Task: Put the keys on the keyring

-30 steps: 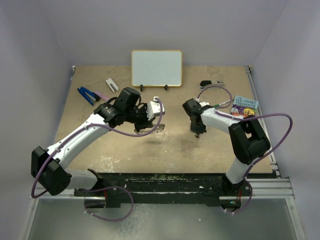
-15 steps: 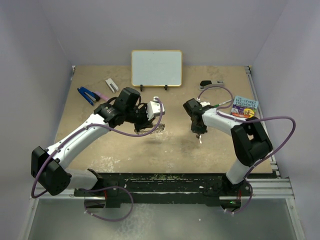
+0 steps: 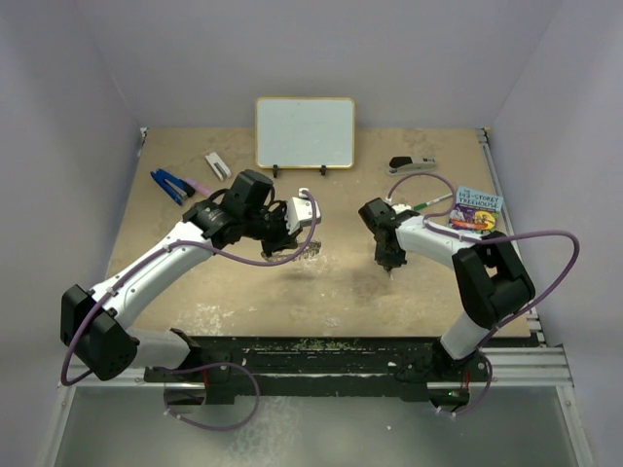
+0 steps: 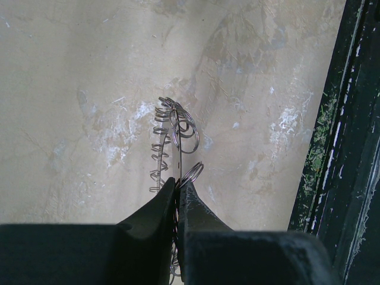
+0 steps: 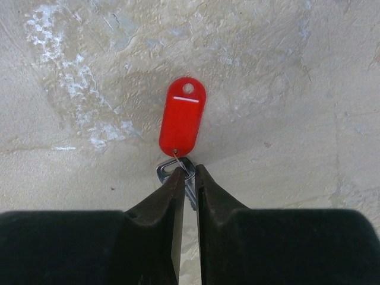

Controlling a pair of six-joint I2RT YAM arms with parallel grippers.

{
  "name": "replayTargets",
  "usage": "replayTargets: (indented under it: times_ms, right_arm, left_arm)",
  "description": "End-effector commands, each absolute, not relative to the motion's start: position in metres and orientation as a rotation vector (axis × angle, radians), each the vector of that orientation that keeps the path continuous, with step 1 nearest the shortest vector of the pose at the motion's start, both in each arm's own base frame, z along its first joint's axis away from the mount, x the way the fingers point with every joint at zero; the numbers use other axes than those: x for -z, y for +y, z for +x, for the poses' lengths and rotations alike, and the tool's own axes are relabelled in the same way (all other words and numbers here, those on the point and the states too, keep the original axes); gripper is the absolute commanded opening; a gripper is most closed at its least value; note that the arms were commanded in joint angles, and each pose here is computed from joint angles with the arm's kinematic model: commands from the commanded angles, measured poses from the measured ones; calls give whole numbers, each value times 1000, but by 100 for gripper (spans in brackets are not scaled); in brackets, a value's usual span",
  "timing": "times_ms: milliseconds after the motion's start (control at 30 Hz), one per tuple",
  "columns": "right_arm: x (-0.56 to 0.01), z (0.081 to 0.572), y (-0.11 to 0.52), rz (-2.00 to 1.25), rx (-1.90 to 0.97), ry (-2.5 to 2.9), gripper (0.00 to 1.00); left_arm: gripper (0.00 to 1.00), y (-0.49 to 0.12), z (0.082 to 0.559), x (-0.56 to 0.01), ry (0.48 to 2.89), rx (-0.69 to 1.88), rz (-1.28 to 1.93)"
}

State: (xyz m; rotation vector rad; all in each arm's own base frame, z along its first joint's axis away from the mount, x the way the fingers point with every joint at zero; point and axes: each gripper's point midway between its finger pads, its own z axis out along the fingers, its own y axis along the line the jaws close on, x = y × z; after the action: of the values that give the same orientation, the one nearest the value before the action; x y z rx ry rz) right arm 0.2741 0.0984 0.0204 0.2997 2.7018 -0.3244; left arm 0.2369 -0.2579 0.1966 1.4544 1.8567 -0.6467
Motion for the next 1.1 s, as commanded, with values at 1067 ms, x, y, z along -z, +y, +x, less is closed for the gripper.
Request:
replayTargets:
  times_ms: [1067]
  right_arm:
    - [-25,278,105,145,249,2665,0]
  left_arm:
    - [3,-264,246,-231,1751,620,1414]
